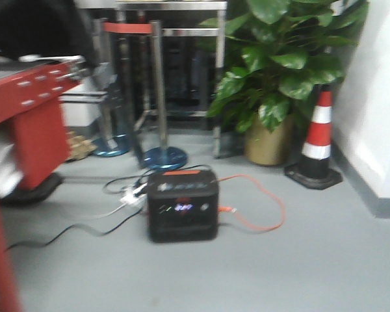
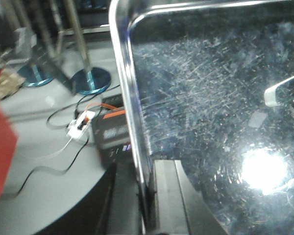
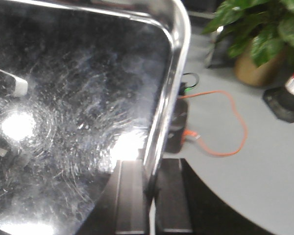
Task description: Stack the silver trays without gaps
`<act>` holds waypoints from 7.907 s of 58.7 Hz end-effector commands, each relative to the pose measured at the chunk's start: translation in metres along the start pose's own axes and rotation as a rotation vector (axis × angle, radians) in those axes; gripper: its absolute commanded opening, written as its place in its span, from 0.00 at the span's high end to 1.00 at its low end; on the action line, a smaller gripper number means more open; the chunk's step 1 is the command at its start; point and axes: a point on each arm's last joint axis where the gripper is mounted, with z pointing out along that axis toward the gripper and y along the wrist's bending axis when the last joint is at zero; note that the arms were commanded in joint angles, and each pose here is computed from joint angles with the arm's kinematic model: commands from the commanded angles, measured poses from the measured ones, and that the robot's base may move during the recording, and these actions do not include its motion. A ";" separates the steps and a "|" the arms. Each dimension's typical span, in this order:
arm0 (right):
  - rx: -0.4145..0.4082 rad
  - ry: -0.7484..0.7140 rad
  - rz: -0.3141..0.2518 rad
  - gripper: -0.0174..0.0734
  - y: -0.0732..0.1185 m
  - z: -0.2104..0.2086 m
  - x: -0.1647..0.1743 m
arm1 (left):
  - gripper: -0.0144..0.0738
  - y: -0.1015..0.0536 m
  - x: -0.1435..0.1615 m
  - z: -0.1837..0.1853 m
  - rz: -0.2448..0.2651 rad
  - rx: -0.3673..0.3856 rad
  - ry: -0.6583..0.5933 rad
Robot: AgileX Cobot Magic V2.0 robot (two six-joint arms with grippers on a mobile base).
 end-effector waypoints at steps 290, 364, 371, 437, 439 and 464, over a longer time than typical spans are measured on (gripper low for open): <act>-0.063 0.380 0.048 0.80 0.004 0.107 0.079 | 0.65 -0.020 0.077 0.085 0.072 -0.055 0.328; -0.075 -0.310 -0.110 0.89 0.026 -0.210 -0.011 | 0.84 0.040 -0.033 -0.186 -0.046 0.051 -0.352; -0.064 -0.358 -0.126 0.89 0.026 -0.247 0.029 | 0.84 0.052 -0.001 -0.227 -0.020 0.092 -0.448; -0.096 -0.624 -0.113 0.89 0.027 -0.356 0.222 | 0.84 0.108 0.229 -0.351 -0.076 0.141 -0.731; -0.096 -0.624 -0.113 0.89 0.027 -0.356 0.222 | 0.84 0.108 0.229 -0.351 -0.076 0.141 -0.731; 0.227 -0.608 -0.172 0.89 0.022 -0.344 0.225 | 0.84 0.108 0.229 -0.351 -0.076 0.141 -0.731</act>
